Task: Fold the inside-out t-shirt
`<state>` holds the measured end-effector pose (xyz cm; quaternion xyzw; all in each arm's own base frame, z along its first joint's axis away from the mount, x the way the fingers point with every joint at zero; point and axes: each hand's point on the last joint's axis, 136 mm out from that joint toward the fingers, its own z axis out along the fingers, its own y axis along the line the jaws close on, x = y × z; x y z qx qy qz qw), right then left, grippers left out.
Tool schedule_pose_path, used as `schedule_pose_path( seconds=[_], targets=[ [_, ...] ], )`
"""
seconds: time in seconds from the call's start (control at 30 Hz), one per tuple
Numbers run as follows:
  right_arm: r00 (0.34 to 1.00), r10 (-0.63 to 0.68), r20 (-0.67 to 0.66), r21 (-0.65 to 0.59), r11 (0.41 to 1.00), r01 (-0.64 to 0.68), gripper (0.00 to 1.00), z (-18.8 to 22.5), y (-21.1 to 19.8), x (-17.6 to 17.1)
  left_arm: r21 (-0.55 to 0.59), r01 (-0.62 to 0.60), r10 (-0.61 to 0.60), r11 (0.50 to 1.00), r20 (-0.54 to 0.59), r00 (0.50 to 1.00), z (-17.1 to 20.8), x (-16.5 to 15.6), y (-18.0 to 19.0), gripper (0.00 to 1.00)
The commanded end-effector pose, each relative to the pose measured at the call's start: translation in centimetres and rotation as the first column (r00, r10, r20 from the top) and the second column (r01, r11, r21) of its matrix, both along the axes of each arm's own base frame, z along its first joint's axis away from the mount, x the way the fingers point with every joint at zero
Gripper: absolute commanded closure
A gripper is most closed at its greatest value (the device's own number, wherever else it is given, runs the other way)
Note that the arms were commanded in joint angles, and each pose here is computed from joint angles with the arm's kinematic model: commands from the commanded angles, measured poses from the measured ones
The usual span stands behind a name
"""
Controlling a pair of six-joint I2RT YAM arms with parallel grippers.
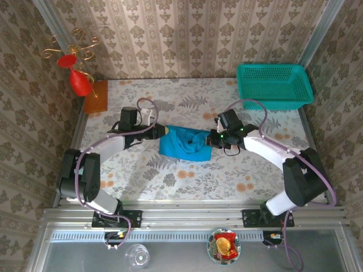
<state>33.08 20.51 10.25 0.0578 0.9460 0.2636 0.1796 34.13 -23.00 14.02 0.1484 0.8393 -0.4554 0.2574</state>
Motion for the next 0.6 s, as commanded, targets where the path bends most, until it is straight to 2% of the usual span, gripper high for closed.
schedule_pose_path(
  seconds=[0.0,0.17,0.3,0.5,0.57],
  targets=[
    [0.999,-0.043,-0.01,-0.019,0.999,0.043,1.0,0.1,-0.7,2.2,0.004,0.048,-0.048,0.999,0.034,0.998,0.8,1.9,-0.5,1.0],
    [0.998,-0.047,-0.047,-0.008,0.999,0.046,1.0,-1.1,-0.7,5.1,0.0,0.067,-0.067,0.998,0.006,0.998,-0.4,5.8,-1.3,1.0],
    [0.992,-0.08,-0.098,-0.053,0.996,0.075,1.0,-3.4,-1.5,6.9,0.011,0.091,-0.09,0.996,-0.081,0.993,-3.2,8.6,-1.9,1.0],
    [0.972,-0.162,-0.173,-0.142,0.98,0.138,1.0,-7.4,-3.7,7.1,0.066,0.105,-0.091,0.992,-0.179,0.98,-7.5,10.3,-1.9,1.0],
    [0.965,-0.178,-0.19,-0.172,0.974,0.146,1.0,-8.5,-4.3,6.8,0.072,0.094,-0.077,0.993,-0.203,0.976,-8.5,10.6,-1.8,0.95]
  ],
)
